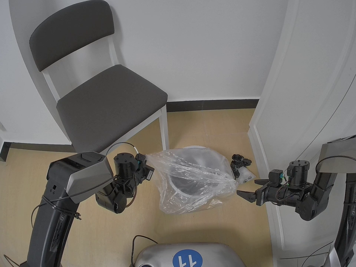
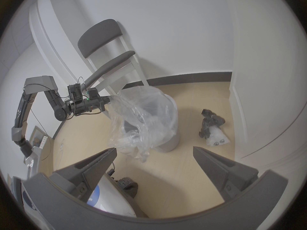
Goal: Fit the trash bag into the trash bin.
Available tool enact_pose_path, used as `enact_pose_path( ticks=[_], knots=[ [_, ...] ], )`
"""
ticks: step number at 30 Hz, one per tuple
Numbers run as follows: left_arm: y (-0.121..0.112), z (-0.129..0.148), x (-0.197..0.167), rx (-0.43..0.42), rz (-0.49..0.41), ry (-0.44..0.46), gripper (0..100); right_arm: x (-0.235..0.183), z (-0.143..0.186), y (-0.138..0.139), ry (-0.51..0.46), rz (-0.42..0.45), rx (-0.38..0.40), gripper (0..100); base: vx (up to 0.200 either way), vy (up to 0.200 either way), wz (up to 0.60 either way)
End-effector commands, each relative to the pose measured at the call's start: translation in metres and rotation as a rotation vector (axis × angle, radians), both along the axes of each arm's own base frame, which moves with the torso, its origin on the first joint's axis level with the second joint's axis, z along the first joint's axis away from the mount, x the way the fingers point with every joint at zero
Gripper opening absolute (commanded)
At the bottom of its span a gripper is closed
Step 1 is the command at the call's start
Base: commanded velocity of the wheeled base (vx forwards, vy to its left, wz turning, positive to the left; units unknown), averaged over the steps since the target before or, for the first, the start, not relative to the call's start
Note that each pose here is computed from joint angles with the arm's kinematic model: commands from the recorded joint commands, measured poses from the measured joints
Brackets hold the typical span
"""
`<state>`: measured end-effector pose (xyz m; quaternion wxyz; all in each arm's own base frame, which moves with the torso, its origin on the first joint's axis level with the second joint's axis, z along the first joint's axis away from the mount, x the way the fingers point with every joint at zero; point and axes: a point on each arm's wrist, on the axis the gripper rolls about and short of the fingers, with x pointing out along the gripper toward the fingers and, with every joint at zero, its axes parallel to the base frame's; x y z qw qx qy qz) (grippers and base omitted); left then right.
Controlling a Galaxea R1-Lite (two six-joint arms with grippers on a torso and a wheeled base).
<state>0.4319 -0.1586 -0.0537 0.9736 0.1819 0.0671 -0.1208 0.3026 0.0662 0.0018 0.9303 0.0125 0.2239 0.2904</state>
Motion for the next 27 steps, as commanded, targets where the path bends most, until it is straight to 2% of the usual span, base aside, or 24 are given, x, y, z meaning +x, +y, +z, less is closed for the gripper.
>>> enact_pose_path(
  ticks=[1,3,5,6,8,10,11,13,15,16,18,20,21,22,24,25,27],
  knots=[
    [-0.009,0.008,-0.003,-0.017,-0.019,-0.036,0,-0.009,0.020,0.046,-0.118,-0.053,-0.026,100,0.000,0.000,0.00],
    [-0.013,0.012,-0.005,-0.024,-0.030,-0.050,0,-0.012,0.025,0.074,-0.177,-0.149,-0.022,100,0.000,0.000,0.00],
    [-0.017,0.013,-0.006,-0.027,-0.038,-0.055,0,-0.010,0.032,0.091,-0.226,-0.206,-0.017,100,0.000,0.000,0.00],
    [-0.017,0.013,-0.006,-0.027,-0.038,-0.055,0,-0.010,0.032,0.091,-0.226,-0.206,-0.017,100,0.000,0.000,0.00],
    [-0.017,0.013,-0.006,-0.038,-0.040,-0.062,0,-0.006,0.053,0.105,-0.323,-0.209,-0.028,100,0.000,0.000,0.00],
    [-0.017,0.013,-0.006,-0.038,-0.040,-0.062,0,-0.006,0.053,0.105,-0.323,-0.209,-0.028,100,0.000,0.000,0.00],
    [-0.018,0.017,-0.006,-0.071,-0.049,-0.105,0,0.001,0.069,0.112,-0.423,-0.162,-0.193,100,0.000,0.000,0.00],
    [-0.021,0.018,-0.008,-0.073,-0.057,-0.114,0,0.007,0.073,0.124,-0.470,-0.151,-0.270,100,0.000,0.000,0.00],
    [-0.023,0.018,-0.008,-0.076,-0.060,-0.115,0,0.008,0.074,0.134,-0.484,-0.143,-0.294,100,0.000,0.000,0.00],
    [-0.024,0.016,-0.009,-0.073,-0.064,-0.107,0,0.014,0.070,0.152,-0.521,-0.131,-0.347,100,0.000,0.000,0.00],
    [-0.024,0.014,-0.008,-0.071,-0.063,-0.107,0,0.022,0.062,0.167,-0.561,-0.138,-0.418,100,0.000,0.000,0.00],
    [-0.023,0.013,-0.009,-0.064,-0.059,-0.102,0,0.026,0.045,0.177,-0.581,-0.163,-0.531,100,0.000,0.000,0.00],
    [-0.023,0.013,-0.009,-0.064,-0.059,-0.102,0,0.026,0.044,0.177,-0.581,-0.163,-0.538,100,0.000,0.000,0.00],
    [-0.023,0.014,-0.009,-0.063,-0.058,-0.105,100,0.020,0.029,0.185,-0.591,-0.157,-0.574,100,0.000,0.000,0.00],
    [-0.023,0.015,-0.008,-0.064,-0.056,-0.107,100,0.020,0.027,0.185,-0.591,-0.156,-0.576,100,0.000,0.000,0.00],
    [-0.022,0.016,-0.008,-0.064,-0.058,-0.107,100,0.012,0.005,0.189,-0.592,-0.114,-0.612,100,0.000,0.000,0.00],
    [-0.020,0.016,-0.007,-0.065,-0.056,-0.110,100,0.009,-0.001,0.186,-0.600,-0.079,-0.666,100,0.000,0.000,0.00]
  ],
)
